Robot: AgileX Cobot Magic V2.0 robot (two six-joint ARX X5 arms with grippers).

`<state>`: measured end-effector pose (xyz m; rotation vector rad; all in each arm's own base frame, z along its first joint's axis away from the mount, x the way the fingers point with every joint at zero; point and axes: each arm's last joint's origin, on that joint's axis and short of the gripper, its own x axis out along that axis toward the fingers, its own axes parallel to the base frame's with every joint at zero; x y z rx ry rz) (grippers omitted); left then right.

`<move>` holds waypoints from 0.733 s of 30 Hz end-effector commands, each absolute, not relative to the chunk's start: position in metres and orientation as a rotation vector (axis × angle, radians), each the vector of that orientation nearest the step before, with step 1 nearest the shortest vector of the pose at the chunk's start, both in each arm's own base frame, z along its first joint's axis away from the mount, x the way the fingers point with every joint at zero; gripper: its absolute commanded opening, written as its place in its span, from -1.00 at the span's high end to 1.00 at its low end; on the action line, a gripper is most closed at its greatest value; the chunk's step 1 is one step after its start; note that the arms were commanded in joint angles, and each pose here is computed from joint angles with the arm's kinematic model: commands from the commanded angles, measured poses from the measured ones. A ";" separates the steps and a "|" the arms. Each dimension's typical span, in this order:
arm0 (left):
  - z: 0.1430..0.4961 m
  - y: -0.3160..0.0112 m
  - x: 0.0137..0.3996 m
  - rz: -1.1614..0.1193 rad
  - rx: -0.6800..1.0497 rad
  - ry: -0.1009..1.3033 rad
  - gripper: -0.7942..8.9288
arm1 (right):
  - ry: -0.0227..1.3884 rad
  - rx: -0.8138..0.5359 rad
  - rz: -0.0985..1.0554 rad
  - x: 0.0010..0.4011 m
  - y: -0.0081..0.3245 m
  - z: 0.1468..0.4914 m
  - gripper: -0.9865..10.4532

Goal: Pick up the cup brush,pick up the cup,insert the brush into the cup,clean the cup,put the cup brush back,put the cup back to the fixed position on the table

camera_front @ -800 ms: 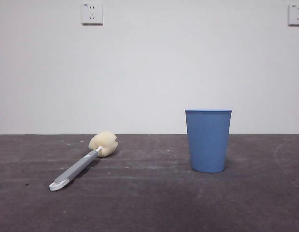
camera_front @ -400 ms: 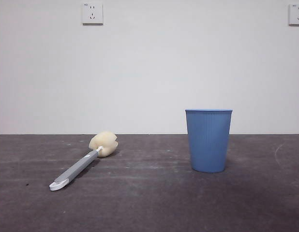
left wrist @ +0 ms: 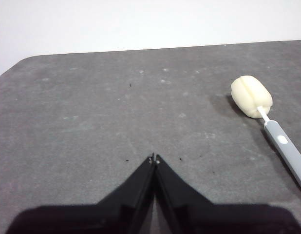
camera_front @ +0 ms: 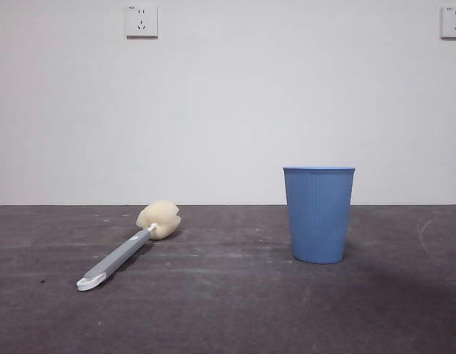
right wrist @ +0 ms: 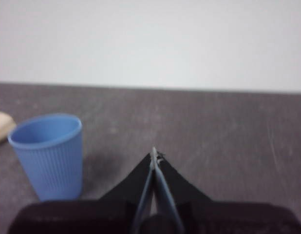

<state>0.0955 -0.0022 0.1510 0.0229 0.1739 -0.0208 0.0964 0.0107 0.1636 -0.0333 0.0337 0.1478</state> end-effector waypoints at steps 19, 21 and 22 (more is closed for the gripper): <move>0.147 -0.002 0.096 -0.022 0.015 0.177 0.84 | 0.178 -0.019 0.141 0.095 0.010 0.147 0.82; 0.147 -0.002 0.096 -0.022 0.015 0.177 0.84 | 0.178 -0.019 0.141 0.095 0.010 0.147 0.82; 0.147 -0.002 0.096 -0.022 0.015 0.177 0.84 | 0.178 -0.019 0.141 0.095 0.010 0.147 0.82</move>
